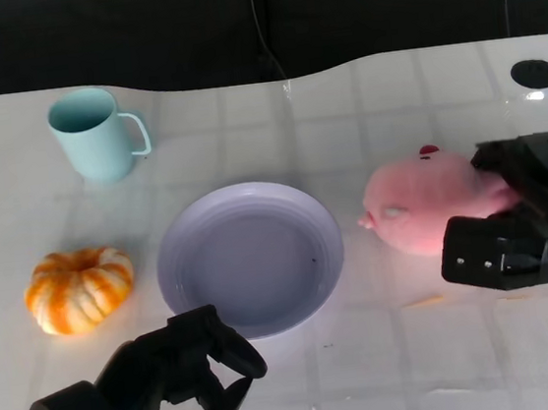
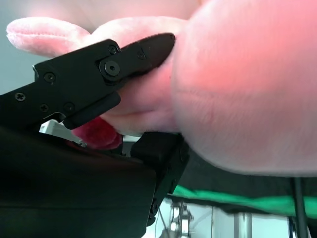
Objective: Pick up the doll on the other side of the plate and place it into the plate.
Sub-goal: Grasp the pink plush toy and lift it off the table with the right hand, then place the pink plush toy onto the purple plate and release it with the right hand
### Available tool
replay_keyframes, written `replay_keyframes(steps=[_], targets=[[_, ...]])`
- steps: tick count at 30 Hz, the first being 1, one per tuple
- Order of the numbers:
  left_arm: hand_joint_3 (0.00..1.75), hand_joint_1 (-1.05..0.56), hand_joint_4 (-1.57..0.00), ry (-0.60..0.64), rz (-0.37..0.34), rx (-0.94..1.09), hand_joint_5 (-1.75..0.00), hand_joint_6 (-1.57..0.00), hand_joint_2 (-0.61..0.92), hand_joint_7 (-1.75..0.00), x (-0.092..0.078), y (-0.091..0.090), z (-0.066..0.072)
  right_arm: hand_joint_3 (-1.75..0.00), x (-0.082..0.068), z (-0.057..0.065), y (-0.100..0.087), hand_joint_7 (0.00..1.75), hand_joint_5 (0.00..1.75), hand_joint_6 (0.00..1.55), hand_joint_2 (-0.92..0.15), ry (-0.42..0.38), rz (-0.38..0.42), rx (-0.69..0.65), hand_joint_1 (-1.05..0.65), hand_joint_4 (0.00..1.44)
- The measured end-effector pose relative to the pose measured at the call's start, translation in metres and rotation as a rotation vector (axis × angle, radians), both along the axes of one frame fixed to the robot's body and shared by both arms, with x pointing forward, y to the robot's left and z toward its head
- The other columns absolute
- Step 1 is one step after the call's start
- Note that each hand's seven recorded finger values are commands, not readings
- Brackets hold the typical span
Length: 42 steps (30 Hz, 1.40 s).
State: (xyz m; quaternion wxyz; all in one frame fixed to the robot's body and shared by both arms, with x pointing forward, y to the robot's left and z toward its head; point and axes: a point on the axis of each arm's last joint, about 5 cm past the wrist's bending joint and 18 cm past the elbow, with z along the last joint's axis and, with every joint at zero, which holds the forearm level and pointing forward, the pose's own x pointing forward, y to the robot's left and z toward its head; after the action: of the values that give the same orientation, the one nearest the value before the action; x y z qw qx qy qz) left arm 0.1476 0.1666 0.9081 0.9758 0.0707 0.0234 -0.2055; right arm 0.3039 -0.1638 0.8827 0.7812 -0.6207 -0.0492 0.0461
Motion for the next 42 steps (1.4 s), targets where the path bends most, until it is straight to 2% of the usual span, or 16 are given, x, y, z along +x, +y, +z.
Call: replay_keyframes(steps=[2, 6, 8, 13, 16, 19, 21, 26, 28, 31, 34, 42], targets=[[0.68, -0.27, -0.58, -0.003, 0.001, 0.002, -1.74, -0.65, 0.79, -1.35, 0.0, 0.0, 0.0, -0.94, 0.002, 0.005, 0.001, 1.73, 1.75, 0.73, -0.51, -0.049, 0.002, 0.042, -0.2, 0.91], [0.64, -0.28, -0.59, -0.006, -0.001, 0.003, -1.75, -0.66, 0.82, -1.35, 0.002, 0.0, 0.001, -1.24, 0.005, 0.014, 0.004, 1.73, 1.75, 0.77, -0.39, -0.097, -0.02, 0.131, -0.18, 0.94], [0.64, -0.27, -0.6, -0.003, 0.0, 0.002, -1.75, -0.66, 0.82, -1.35, 0.002, 0.0, 0.0, -1.32, 0.007, 0.021, 0.006, 1.72, 1.75, 0.79, -0.36, -0.099, -0.028, 0.203, -0.18, 0.94], [0.68, -0.26, -0.58, 0.002, -0.002, 0.0, -1.75, -0.65, 0.81, -1.35, 0.002, 0.0, 0.0, -1.36, 0.012, 0.047, 0.018, 1.74, 1.75, 0.79, -0.35, -0.111, 0.033, 0.33, -0.19, 0.94], [0.69, -0.26, -0.58, 0.004, -0.004, -0.003, -1.75, -0.65, 0.81, -1.35, 0.002, 0.0, 0.0, -1.42, 0.012, 0.062, 0.024, 1.75, 1.75, 0.81, -0.31, -0.109, 0.096, 0.36, -0.19, 0.97], [0.69, -0.26, -0.6, 0.006, -0.005, -0.003, -1.75, -0.65, 0.8, -1.36, 0.002, -0.001, 0.0, -1.44, 0.013, 0.07, 0.033, 1.75, 1.75, 0.8, -0.28, -0.095, 0.157, 0.373, -0.21, 0.98], [0.7, -0.25, -0.61, 0.007, -0.006, -0.002, -1.75, -0.65, 0.8, -1.36, 0.002, -0.001, 0.0, -1.4, 0.012, 0.074, 0.045, 1.75, 1.75, 0.78, -0.29, -0.081, 0.2, 0.382, -0.23, 0.97], [0.7, -0.27, -0.62, -0.003, -0.008, 0.005, -1.75, -0.65, 0.79, -1.36, 0.001, -0.001, 0.0, -1.35, 0.009, 0.075, 0.081, 1.75, 1.75, 0.78, -0.32, -0.048, 0.297, 0.396, -0.23, 0.96], [0.7, -0.26, -0.63, -0.002, -0.007, 0.008, -1.75, -0.65, 0.79, -1.36, 0.0, -0.001, 0.0, -1.25, 0.007, 0.075, 0.097, 1.75, 1.75, 0.76, -0.35, -0.036, 0.334, 0.397, -0.24, 0.94], [0.73, -0.23, -0.63, 0.007, -0.005, 0.008, -1.75, -0.65, 0.77, -1.36, -0.002, 0.0, -0.002, -1.13, 0.004, 0.072, 0.12, 1.75, 1.75, 0.74, -0.4, -0.015, 0.379, 0.381, -0.24, 0.9], [0.76, -0.23, -0.63, 0.018, -0.005, 0.005, -1.75, -0.64, 0.75, -1.36, -0.006, 0.0, -0.004, -1.12, 0.001, 0.068, 0.139, 1.74, 1.75, 0.73, -0.45, 0.017, 0.41, 0.38, -0.19, 0.92], [0.76, -0.23, -0.6, 0.009, -0.017, -0.007, -1.75, -0.63, 0.76, -1.35, -0.007, -0.004, -0.001, -1.05, 0.001, 0.06, 0.158, 1.67, 1.75, 0.74, -0.44, 0.089, 0.401, 0.375, -0.15, 0.89]])
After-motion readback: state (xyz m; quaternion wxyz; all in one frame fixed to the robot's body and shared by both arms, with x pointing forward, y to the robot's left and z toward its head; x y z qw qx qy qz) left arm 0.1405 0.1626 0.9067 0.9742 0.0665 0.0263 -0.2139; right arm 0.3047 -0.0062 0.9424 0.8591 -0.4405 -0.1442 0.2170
